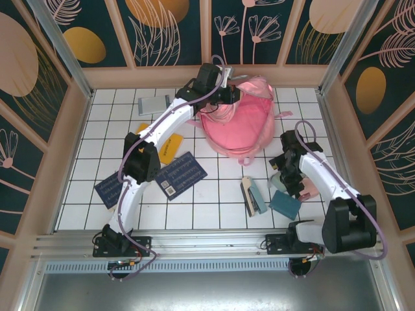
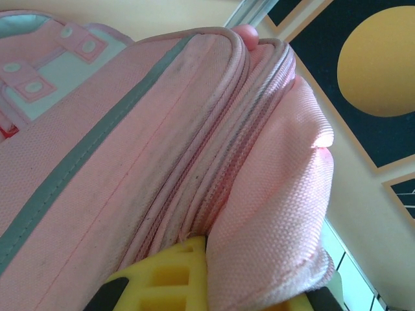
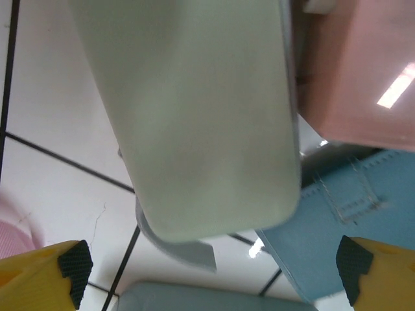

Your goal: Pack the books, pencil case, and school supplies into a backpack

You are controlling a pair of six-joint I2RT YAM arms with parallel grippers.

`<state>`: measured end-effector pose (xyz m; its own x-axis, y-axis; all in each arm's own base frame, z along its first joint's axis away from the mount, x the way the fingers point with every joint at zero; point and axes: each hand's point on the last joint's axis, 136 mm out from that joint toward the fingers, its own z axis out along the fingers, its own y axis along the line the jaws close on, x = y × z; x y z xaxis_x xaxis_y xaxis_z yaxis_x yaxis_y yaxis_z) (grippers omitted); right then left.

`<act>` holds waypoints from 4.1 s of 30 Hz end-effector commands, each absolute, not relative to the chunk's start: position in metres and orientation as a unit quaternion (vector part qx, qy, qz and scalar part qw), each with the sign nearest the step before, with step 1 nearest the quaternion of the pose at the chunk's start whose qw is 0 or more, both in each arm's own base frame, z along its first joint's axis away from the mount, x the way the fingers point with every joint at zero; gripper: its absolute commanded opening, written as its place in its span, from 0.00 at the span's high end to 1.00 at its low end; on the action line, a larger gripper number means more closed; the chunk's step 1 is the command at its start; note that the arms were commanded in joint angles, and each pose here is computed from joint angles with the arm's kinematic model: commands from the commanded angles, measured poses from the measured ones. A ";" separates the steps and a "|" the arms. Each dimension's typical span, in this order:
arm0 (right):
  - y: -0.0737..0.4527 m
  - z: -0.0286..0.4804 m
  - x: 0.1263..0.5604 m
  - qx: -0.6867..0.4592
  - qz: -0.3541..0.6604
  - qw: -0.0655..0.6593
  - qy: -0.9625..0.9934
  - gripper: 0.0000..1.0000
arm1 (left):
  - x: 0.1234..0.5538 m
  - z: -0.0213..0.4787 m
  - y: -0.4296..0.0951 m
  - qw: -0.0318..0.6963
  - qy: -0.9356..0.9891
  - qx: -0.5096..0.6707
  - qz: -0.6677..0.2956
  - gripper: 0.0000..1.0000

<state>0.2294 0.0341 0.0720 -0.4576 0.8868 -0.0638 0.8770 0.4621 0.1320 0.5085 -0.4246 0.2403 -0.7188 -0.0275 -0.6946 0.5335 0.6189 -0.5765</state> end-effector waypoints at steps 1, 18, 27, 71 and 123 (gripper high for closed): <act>0.031 0.053 0.241 0.508 0.035 0.071 0.858 0.01 | 0.539 0.265 -0.415 0.405 0.803 0.137 -0.415 1.00; 0.019 0.022 0.255 0.492 0.040 0.086 0.866 0.17 | 0.530 0.285 -0.405 0.419 0.800 0.139 -0.406 1.00; 0.026 0.099 0.291 0.390 0.027 0.206 0.897 0.44 | 0.531 0.332 -0.385 0.475 0.787 0.136 -0.370 1.00; 0.155 0.159 0.630 0.258 0.362 0.260 0.857 0.01 | 0.457 0.442 -0.430 0.423 0.695 0.123 -0.568 1.00; -0.091 0.061 0.233 0.541 0.018 0.162 0.825 0.01 | 0.530 0.353 -0.406 0.379 0.734 0.048 -0.562 1.00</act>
